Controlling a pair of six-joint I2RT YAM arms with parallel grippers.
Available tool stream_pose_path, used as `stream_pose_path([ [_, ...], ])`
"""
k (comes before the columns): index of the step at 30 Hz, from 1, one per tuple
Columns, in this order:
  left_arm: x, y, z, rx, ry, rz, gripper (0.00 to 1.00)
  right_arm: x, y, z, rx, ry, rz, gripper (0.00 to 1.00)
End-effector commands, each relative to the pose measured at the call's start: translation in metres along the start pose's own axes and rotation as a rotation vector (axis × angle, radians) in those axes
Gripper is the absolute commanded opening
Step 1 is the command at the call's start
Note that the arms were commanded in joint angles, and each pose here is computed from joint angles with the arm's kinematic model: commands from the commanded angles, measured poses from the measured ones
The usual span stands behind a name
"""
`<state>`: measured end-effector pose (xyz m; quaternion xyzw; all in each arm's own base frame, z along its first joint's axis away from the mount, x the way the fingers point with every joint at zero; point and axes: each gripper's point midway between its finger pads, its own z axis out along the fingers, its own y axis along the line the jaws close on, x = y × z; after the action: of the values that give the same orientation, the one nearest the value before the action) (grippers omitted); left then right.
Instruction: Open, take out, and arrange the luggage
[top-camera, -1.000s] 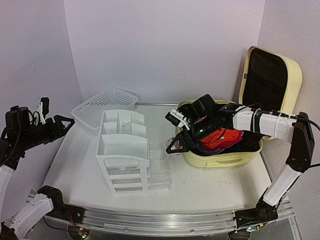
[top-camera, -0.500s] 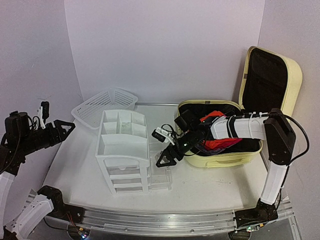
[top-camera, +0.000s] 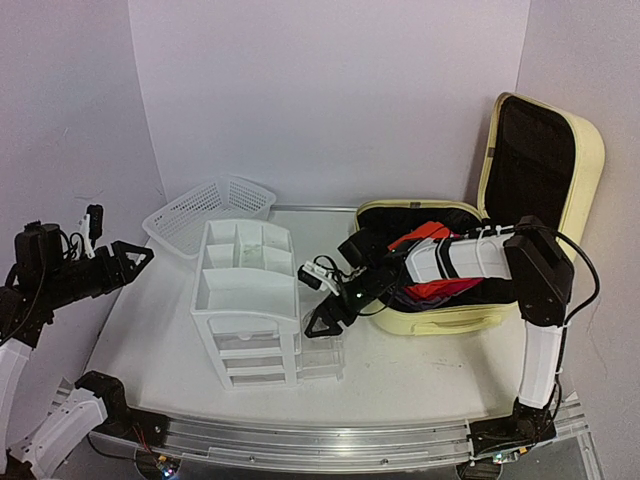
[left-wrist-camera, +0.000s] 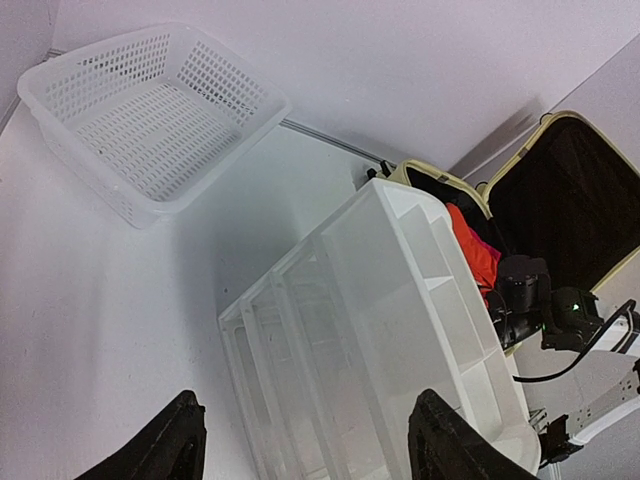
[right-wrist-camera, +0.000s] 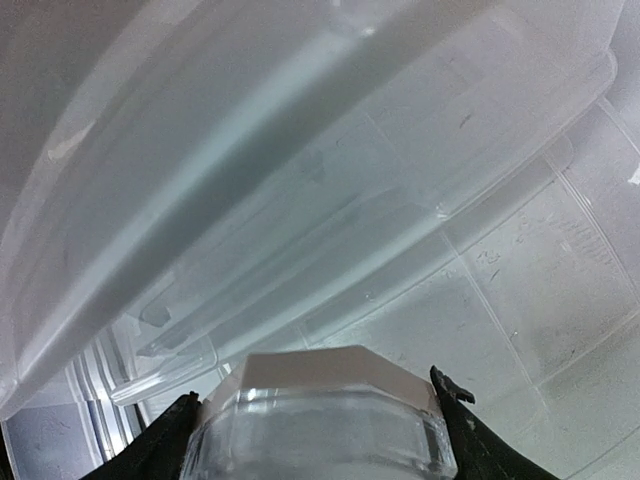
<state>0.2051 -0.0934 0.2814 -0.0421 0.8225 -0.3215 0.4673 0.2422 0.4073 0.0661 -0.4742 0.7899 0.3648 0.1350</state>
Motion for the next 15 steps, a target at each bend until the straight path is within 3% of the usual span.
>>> stream_pose_path([
  [1,-0.009,-0.005,-0.002,0.013,-0.030,0.016,0.71,-0.011,-0.007,0.005,0.028,-0.018,-0.008,0.80],
  [8,-0.005,-0.002,0.000,0.006,-0.022,0.011,0.71,-0.016,-0.011,-0.005,0.105,-0.030,0.016,0.84],
  [15,0.010,0.017,0.016,-0.043,0.038,-0.027,0.71,-0.025,-0.004,-0.056,0.248,-0.089,0.158,0.82],
])
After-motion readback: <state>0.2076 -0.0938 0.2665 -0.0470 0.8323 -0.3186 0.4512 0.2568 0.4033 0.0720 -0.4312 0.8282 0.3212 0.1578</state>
